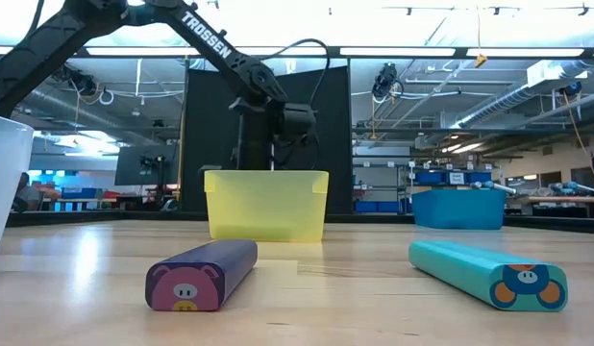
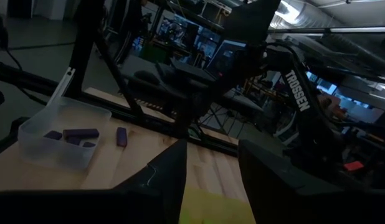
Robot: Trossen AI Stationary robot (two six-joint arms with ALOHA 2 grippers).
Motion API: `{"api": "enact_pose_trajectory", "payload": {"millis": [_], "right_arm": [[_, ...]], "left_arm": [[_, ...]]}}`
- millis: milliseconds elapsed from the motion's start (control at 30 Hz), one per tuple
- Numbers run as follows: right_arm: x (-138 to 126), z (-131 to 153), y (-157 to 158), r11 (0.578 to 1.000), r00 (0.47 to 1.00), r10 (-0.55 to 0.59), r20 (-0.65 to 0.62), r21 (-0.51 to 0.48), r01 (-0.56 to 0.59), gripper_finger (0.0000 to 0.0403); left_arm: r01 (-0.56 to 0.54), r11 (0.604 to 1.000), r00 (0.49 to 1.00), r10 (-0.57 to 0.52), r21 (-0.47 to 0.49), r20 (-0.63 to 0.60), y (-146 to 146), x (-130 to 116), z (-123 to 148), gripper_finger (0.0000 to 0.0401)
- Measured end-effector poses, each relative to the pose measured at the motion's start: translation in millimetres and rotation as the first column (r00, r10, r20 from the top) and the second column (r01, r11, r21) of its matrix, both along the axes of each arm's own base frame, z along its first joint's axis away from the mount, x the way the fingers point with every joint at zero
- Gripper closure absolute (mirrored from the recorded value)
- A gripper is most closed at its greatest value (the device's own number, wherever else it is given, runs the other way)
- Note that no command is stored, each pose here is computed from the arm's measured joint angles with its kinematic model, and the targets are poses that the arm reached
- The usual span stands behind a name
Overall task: Sort blocks
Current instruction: Put the light blue block into the blue bin
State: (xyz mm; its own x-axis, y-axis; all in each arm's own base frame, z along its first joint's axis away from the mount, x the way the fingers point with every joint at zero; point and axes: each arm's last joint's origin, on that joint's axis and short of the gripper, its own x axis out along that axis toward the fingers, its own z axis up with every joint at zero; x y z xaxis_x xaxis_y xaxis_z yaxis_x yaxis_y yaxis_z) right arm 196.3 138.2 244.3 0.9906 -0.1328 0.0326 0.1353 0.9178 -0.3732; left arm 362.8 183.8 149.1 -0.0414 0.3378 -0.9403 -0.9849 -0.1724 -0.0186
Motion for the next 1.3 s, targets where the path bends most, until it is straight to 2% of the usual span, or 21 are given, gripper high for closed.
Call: {"api": "enact_pose_trajectory", "payload": {"millis": [300,933,1033,1300], "right_arm": [[4.0,0.1,-5.8,1.000,1.000,-0.029,0.001,0.003,0.029,0.0249],[4.0,0.1,-6.0,0.999,0.999,-0.035,0.001,0.004,0.035,0.0249],[4.0,0.1,-6.0,0.999,0.999,-0.035,0.001,0.004,0.035,0.0249],[4.0,0.1,-6.0,0.999,0.999,-0.037,0.001,0.005,0.037,0.0249]], "left_arm": [[0.061,0.998,0.997,-0.062,0.014,0.047,14.4,0.0,-0.4,0.0011],[0.065,0.998,0.997,-0.064,-0.024,0.043,21.6,-5.7,-0.8,0.0016],[0.065,0.998,0.997,-0.064,-0.025,0.042,21.5,-5.8,-0.8,0.0044],[0.071,0.997,0.997,-0.070,-0.018,0.039,21.8,-5.7,-0.7,0.0163]]}}
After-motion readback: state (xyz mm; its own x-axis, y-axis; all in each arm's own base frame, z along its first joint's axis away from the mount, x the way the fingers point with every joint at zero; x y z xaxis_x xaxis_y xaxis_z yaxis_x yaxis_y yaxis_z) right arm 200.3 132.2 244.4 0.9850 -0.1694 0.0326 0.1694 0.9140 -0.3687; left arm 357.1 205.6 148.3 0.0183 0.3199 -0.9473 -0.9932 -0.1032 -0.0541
